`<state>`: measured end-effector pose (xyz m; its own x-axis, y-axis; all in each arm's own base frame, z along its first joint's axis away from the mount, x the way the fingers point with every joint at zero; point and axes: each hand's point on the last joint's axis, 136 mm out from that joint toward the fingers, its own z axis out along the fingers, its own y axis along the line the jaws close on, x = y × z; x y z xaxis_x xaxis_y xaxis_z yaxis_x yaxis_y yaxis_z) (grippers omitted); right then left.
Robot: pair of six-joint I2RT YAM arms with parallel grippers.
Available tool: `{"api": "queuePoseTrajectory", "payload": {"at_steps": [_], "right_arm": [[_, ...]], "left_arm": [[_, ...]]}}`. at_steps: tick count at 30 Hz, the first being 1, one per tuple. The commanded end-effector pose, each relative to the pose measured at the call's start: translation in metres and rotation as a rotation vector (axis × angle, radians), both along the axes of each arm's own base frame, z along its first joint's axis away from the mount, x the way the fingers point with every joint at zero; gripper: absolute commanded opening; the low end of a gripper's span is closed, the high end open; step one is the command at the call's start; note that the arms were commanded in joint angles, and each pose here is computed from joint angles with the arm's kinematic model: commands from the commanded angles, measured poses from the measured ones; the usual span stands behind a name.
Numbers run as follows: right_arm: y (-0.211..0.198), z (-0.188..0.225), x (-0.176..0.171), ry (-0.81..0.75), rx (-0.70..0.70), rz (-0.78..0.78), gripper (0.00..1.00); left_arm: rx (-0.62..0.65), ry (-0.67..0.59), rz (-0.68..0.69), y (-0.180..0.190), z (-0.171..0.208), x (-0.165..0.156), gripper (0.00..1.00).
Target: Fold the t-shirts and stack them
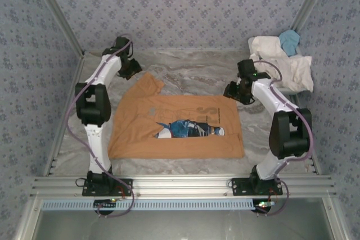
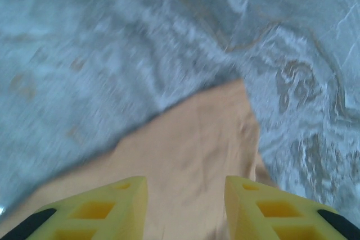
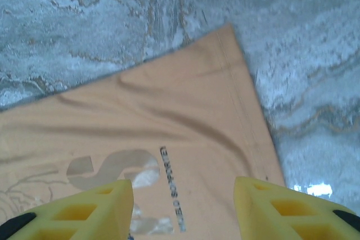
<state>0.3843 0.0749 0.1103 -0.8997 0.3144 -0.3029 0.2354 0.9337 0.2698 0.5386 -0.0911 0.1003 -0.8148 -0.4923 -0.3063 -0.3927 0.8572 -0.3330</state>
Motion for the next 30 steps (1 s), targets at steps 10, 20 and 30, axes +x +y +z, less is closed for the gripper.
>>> {"api": "queuePoseTrajectory", "payload": {"at_steps": [10,20,30], "right_arm": [[0.017,0.020,0.013,-0.032,0.086,0.080,0.55],[0.021,0.023,0.007,-0.041,0.123,0.070,0.55],[0.018,0.020,0.004,-0.033,0.122,0.059,0.54]], "left_arm": [[0.090,-0.011,-0.173,-0.020,-0.054,0.060,0.49],[0.161,0.037,-0.195,-0.037,-0.080,0.054,0.53],[0.222,0.112,-0.206,-0.039,-0.095,0.037,0.36]]}}
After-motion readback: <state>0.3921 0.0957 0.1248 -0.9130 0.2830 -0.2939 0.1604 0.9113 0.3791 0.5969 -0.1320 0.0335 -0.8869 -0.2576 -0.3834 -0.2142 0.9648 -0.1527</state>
